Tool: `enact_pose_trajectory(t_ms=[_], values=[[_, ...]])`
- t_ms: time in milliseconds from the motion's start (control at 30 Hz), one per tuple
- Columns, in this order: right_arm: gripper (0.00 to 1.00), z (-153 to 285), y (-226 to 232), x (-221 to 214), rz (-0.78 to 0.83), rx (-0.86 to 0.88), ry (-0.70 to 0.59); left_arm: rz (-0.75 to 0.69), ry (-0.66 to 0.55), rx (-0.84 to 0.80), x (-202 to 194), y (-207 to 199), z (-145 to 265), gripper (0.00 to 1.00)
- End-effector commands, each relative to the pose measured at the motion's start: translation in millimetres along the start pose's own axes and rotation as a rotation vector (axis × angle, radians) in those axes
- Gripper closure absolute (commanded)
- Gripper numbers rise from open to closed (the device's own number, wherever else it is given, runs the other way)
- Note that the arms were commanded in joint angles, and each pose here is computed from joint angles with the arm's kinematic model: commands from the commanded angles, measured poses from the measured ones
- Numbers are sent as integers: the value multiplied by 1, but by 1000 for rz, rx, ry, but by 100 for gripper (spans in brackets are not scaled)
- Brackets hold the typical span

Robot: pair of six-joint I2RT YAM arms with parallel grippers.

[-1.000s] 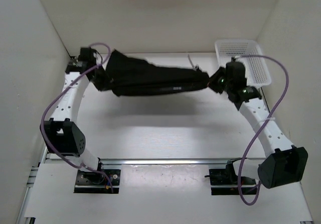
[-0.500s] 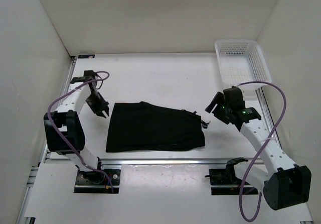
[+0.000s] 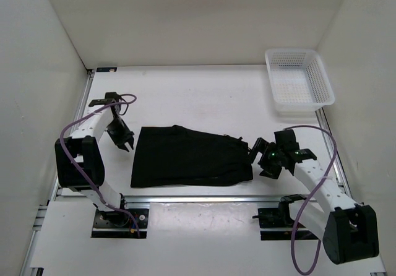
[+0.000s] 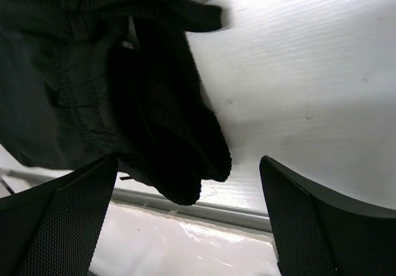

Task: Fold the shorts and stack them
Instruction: Fold the shorts

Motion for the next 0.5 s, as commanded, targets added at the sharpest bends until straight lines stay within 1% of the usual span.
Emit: enact_pose_trajectory(t_ms=[0,133,267,333,367,400,433,467], values=[[0,-12,12,3,131,96,45,-21,-48,-36,1,-3,7,68],[0,-30,15,-6,147,135,123,-21,-48,-36,0,-3,5,68],[0,-39,16,-8,135,140,141,-20,-53,-28,1,-2,5,68],[7,-43,11,-13,98,125,158,-21,-45,-23,-1,0,3,68],[11,-44,12,-10,88,123,142,-21,-40,-31,-2,-1,3,68],[20,-45,10,-12,76,121,143,-21,-48,-36,0,-3,3,68],[25,-46,14,-9,57,132,130,-21,-48,-36,0,-3,3,68],[32,-47,9,-12,41,117,133,-21,-31,-25,-3,-1,-2,68]])
Point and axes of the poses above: each gripper's point midway between its finger pads, its own z axis back along the fingers, its own y axis along the line the jaws close on, x = y × z, the point moved 2 cm from there along z, back along the fingers, and after that the axes turned 1 degree about z, right-handed, at the moved point
